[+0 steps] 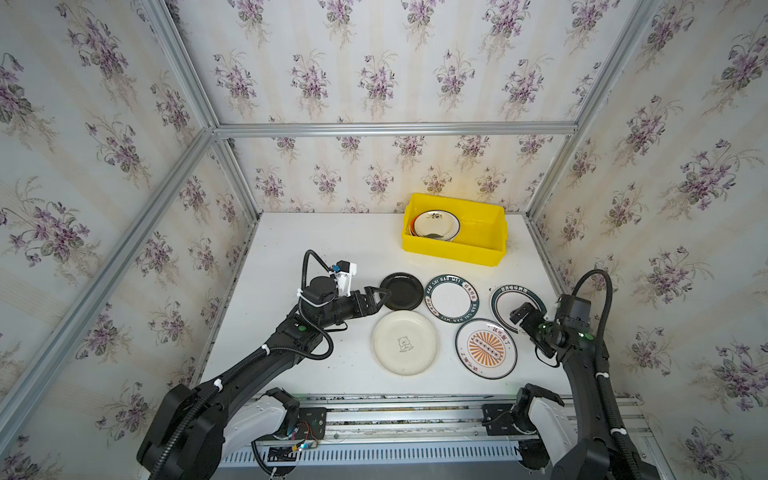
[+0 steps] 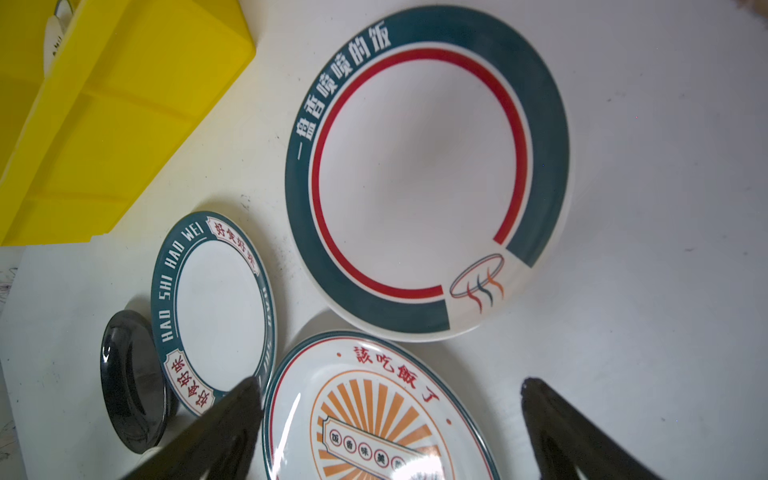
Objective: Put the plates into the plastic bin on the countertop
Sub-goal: 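Move right gripper to the large teal plate while left gripper nears small plates, then grasp the rim of the large teal red-ringed plate with right gripper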
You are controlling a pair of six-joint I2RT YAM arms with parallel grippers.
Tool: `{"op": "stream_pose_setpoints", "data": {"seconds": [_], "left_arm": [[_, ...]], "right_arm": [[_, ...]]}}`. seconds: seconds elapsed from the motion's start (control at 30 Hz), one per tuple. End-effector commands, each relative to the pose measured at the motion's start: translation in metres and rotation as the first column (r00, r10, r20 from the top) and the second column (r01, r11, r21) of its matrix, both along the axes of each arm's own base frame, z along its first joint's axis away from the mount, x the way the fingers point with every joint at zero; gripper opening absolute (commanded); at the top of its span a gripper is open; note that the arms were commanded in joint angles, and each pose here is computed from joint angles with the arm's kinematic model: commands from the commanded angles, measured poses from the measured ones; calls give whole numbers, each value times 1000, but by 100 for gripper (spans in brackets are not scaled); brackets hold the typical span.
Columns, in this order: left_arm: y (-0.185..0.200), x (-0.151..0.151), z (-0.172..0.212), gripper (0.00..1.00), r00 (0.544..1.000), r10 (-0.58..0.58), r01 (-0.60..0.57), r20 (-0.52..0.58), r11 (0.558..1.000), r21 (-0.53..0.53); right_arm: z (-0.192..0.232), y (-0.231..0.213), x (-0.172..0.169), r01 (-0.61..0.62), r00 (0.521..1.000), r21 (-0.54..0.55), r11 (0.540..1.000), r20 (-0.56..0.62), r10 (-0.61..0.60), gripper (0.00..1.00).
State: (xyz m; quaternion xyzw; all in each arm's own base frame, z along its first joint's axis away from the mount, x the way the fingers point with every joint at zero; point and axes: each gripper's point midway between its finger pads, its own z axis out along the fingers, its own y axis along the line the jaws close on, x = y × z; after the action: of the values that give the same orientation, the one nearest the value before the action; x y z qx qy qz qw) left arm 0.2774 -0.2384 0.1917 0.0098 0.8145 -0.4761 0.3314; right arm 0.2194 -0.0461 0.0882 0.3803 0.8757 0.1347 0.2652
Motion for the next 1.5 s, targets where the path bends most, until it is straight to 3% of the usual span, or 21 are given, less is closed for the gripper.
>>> {"op": "stream_pose_setpoints", "data": {"seconds": [0.0,0.3,0.6,0.97,1.27,1.37,1.47], "left_arm": [[-18,1,17,99,998,-44,45,38,998,-31],[-46,8,17,100,993,-120,119,-9,992,-37],[-51,12,24,100,990,-141,141,-7,990,2],[-49,20,7,99,993,-105,108,-49,993,44],[-53,24,0,99,990,-129,132,-59,989,61],[-54,25,-3,100,988,-139,143,-64,988,65],[-51,27,-9,100,988,-134,139,-72,988,72]], "right_arm": [[-4,7,0,4,1000,57,998,0,-4,99],[-33,3,0,80,997,168,983,4,-82,95],[-63,-11,12,175,983,198,964,27,-184,89],[-70,-32,16,284,955,172,943,37,-294,79],[-73,-38,14,339,937,173,925,33,-349,59],[-72,-38,16,338,935,176,925,49,-351,40],[-73,-39,16,342,934,174,924,46,-354,30]]}}
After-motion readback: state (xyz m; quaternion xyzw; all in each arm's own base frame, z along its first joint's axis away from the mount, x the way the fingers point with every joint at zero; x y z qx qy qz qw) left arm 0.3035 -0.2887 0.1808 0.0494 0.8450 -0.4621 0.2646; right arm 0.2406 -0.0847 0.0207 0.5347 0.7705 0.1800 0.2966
